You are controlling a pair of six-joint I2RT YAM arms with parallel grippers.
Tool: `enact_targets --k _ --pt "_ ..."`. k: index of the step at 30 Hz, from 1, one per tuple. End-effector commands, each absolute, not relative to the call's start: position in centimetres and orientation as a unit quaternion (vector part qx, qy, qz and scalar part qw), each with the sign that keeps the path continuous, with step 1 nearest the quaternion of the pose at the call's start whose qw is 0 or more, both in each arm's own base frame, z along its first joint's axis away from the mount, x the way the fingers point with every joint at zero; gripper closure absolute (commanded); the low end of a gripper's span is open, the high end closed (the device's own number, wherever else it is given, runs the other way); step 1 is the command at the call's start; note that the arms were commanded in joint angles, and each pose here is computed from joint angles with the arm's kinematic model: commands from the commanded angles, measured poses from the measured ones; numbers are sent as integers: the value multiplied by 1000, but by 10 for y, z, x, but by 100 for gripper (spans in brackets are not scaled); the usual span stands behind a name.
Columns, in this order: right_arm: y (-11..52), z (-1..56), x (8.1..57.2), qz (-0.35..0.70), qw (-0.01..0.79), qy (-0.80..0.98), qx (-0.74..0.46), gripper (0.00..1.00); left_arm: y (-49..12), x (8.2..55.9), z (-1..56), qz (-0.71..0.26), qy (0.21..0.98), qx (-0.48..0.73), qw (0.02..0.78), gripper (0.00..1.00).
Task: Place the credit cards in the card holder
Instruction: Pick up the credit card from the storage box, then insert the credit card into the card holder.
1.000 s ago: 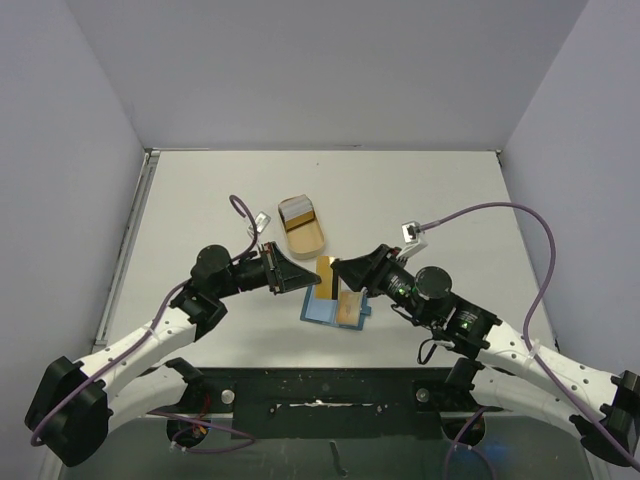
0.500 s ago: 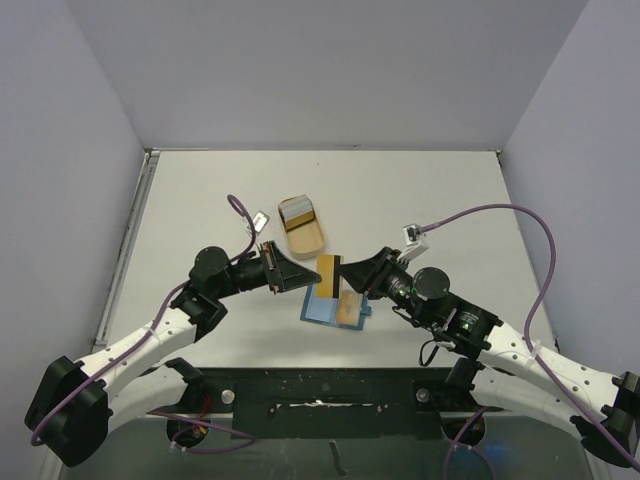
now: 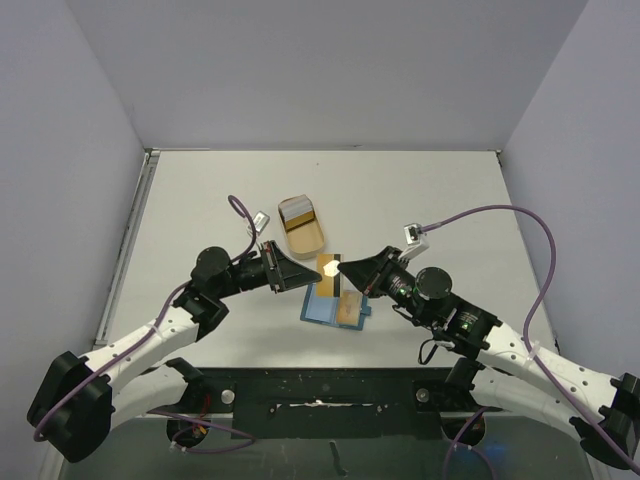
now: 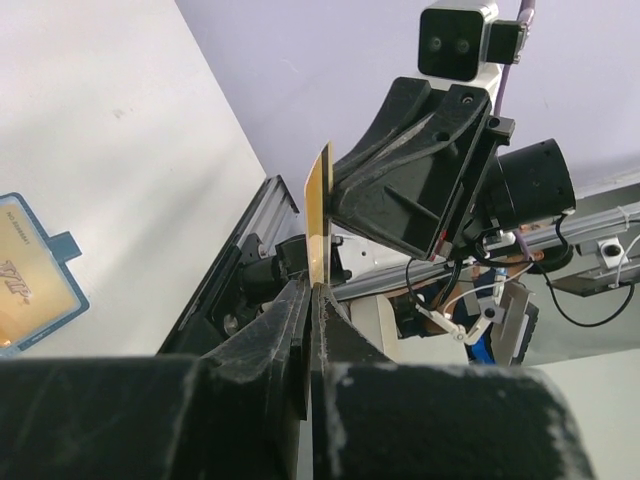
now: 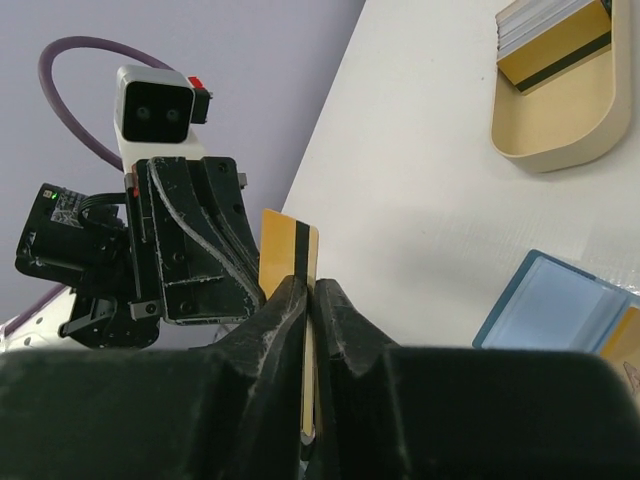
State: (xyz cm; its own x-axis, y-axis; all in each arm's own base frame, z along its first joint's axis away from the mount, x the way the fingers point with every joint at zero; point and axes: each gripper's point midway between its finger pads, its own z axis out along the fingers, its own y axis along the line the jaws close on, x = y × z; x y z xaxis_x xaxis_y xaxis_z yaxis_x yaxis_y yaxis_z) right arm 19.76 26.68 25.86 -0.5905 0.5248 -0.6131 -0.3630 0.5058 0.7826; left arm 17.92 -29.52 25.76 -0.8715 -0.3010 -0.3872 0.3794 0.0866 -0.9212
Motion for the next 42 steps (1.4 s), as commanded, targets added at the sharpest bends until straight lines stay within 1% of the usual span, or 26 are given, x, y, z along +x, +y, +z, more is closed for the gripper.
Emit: enact_targets --k 1,3,5,7,9,13,17,22,24,33,42 --pt "268 277 198 521 465 714 52 98 -294 181 268 -680 678 40 276 99" --pt "267 274 199 517 465 717 54 100 -293 184 261 -669 689 34 278 89" --pt "266 269 199 512 464 721 55 100 -291 187 256 -656 699 28 283 75" --pt "264 264 201 504 464 726 58 100 -290 190 251 -642 709 27 290 63" --pt "262 258 202 494 465 732 61 100 -287 196 243 -618 727 24 298 58" --pt "255 235 209 448 465 761 63 100 -274 216 201 -521 796 -4 308 56" --pt "253 207 213 406 453 792 61 100 -261 225 158 -439 847 -11 299 56" --pt "251 177 219 382 434 813 68 100 -254 234 124 -389 873 -16 294 59" --pt "249 162 222 374 418 825 72 100 -254 237 111 -373 882 -16 287 62" --pt "245 119 229 379 367 845 86 100 -258 236 66 -347 904 -6 251 72" --pt "244 91 234 373 343 857 89 100 -267 225 46 -351 908 -5 228 84"
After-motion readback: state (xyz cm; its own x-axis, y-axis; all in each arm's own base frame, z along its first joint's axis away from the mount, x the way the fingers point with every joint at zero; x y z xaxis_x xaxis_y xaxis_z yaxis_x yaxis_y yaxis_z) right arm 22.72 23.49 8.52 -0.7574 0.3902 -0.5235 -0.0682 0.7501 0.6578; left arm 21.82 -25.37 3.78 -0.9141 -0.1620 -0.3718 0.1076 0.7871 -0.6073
